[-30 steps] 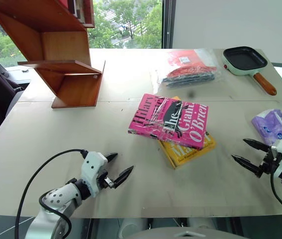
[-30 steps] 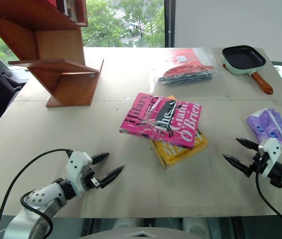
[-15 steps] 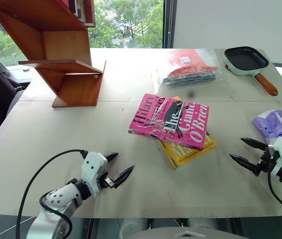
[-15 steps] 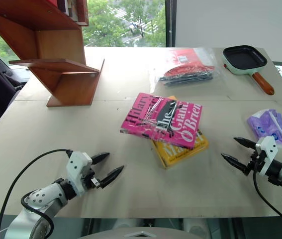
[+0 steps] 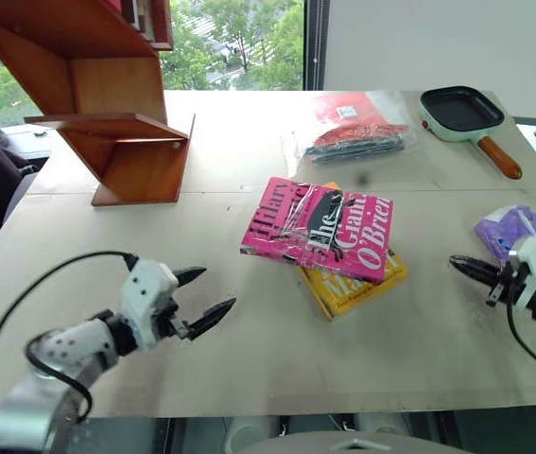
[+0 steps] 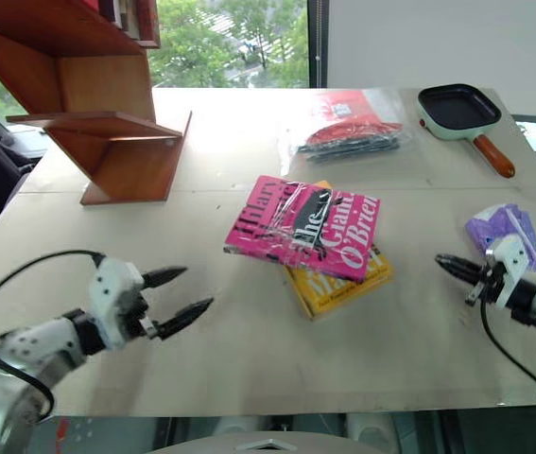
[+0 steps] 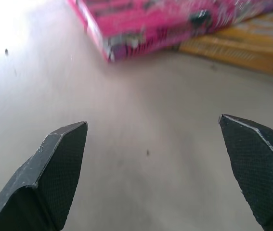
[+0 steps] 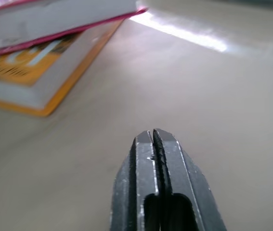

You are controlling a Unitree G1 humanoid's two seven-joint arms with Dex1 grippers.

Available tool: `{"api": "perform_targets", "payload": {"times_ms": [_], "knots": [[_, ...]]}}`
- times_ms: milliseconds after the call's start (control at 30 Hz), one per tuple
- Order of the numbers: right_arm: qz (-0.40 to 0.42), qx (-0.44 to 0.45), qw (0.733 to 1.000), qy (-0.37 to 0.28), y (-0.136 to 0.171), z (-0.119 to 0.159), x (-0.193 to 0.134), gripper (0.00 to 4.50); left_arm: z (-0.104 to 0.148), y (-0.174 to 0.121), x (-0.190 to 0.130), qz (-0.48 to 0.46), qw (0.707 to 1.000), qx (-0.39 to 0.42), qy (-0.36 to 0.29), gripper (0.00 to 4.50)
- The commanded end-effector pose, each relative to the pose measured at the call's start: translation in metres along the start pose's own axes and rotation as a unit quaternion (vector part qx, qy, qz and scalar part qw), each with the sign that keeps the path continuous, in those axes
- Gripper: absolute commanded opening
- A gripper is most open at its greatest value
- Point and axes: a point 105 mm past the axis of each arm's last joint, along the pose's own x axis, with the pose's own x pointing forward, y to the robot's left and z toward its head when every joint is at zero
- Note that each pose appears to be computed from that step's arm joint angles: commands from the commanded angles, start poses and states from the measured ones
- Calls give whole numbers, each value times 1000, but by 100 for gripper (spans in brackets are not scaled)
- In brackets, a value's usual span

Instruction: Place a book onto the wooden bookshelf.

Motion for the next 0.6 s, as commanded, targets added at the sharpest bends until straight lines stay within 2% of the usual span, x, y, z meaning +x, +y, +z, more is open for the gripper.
{"api": "perform_targets", "payload": {"times_ms": [33,133,233,500,600], "knots": [[14,-61,998,4,-22,26,25,2,37,-9,-15,-75,997,13,-16,450],[1,-90,996,-15,-40,56,57,2,57,-8,-25,-101,994,26,-15,450],[-20,-92,996,-2,-51,74,88,2,74,-9,-32,-111,993,45,-19,450],[-20,-97,993,59,-48,83,130,2,86,-8,-41,-100,992,73,-10,450],[30,-76,995,53,-36,88,137,2,85,-11,-40,-97,993,71,-12,450]]}}
